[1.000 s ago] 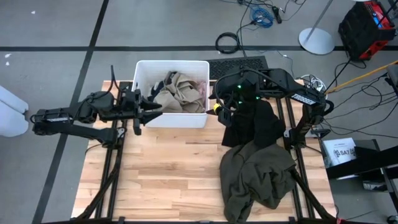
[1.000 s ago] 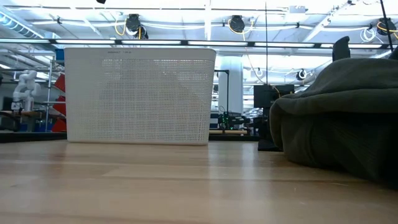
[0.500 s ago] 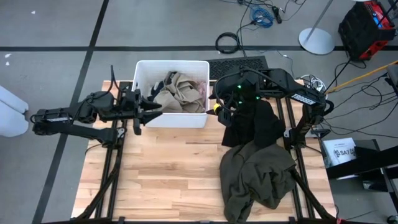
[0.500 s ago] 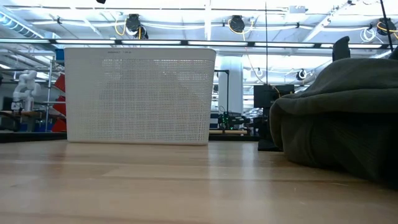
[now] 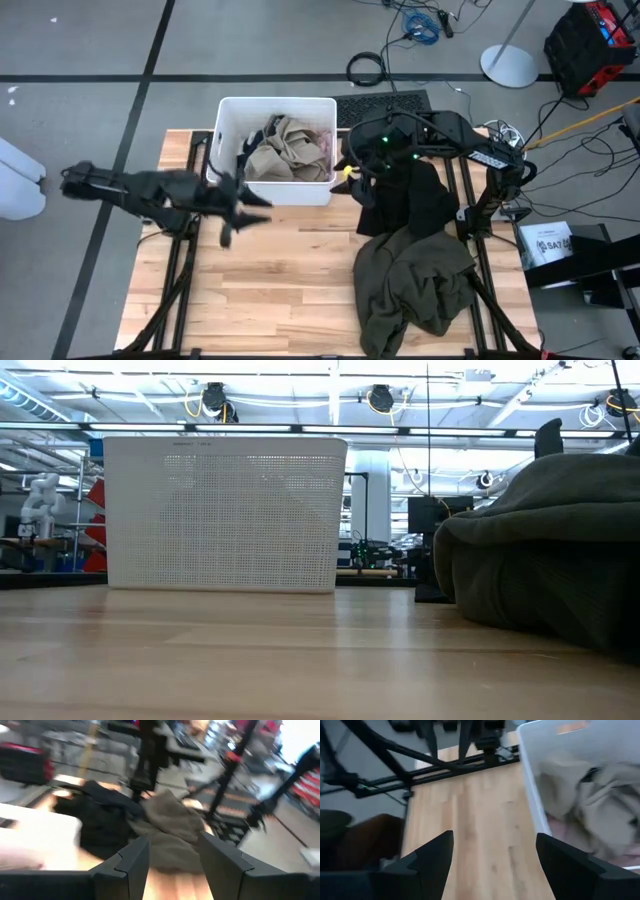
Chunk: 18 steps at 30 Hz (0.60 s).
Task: Sort clothes
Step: Put the black hoodie into the white laundry bin
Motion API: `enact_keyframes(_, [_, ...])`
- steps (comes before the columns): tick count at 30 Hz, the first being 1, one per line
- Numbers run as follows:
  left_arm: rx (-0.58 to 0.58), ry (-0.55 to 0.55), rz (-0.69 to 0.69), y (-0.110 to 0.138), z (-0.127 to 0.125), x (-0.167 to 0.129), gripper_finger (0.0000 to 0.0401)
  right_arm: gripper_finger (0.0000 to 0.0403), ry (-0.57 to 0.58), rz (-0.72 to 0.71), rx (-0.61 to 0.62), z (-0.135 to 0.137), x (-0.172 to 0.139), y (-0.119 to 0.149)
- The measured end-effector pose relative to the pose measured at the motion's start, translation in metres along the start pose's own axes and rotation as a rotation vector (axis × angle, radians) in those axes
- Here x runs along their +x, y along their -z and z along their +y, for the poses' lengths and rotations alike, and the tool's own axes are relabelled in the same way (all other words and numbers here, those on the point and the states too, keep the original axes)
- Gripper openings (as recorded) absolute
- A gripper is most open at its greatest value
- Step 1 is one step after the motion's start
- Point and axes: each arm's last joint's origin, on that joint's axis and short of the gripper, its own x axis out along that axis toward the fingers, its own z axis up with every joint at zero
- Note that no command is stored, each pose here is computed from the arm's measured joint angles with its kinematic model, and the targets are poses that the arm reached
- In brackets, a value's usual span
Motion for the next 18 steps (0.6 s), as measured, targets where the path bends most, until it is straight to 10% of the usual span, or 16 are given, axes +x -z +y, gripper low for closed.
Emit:
enact_keyframes(7, [0.109, 0.086, 0.01, 0.016, -0.047, 0.03, 0.0173, 0.027, -0.141, 0.164, 0.088, 0.028, 0.001, 0.018])
enact_keyframes(18, [0.175, 0.071, 0.057, 0.048, -0.093, 0.05, 0.0173, 0.027, 0.085, 0.497, 0.179, 0.122, 0.004, 0.102])
